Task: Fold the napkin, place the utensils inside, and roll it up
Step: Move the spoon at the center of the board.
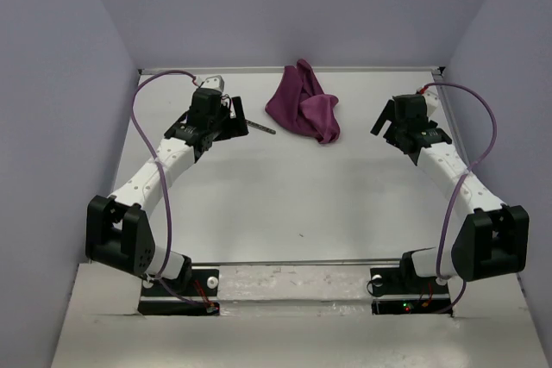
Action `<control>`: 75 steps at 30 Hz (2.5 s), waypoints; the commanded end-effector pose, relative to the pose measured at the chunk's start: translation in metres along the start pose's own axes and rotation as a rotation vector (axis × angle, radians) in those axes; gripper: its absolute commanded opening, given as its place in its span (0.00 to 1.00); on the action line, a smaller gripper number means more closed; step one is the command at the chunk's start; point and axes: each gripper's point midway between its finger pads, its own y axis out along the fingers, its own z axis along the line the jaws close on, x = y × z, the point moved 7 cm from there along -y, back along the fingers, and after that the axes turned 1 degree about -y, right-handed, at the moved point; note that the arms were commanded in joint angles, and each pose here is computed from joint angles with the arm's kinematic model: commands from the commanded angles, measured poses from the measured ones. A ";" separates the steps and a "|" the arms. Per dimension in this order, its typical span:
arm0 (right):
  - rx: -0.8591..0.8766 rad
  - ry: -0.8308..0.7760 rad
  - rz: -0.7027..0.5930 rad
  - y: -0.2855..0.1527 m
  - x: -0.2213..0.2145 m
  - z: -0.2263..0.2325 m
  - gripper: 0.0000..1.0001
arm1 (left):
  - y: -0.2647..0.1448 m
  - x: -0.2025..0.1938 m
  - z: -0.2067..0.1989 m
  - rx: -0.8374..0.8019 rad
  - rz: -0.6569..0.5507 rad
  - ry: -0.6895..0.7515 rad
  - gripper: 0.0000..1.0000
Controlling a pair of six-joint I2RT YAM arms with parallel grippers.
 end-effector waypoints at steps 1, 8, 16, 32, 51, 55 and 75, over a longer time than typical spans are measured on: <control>0.013 0.021 -0.014 -0.003 0.007 0.005 1.00 | -0.004 0.016 -0.007 -0.023 -0.058 -0.006 0.99; 0.042 0.013 0.009 -0.003 0.006 0.009 1.00 | 0.007 0.017 -0.009 0.013 -0.032 -0.081 0.99; 0.082 0.012 0.056 -0.001 -0.005 0.012 1.00 | 0.038 0.020 -0.015 0.136 0.002 -0.283 0.90; 0.102 -0.008 0.034 -0.008 0.002 0.012 1.00 | 0.140 0.021 -0.043 0.439 -0.013 -0.465 0.79; 0.129 0.000 0.070 -0.012 -0.005 0.012 1.00 | 0.202 -0.011 -0.050 0.526 0.011 -0.473 0.62; 0.120 -0.002 0.071 -0.012 -0.006 0.010 1.00 | 0.202 -0.016 -0.044 0.547 0.022 -0.470 0.41; 0.148 -0.005 0.107 0.004 -0.011 0.021 1.00 | 0.147 -0.007 0.090 0.648 0.096 -0.285 0.00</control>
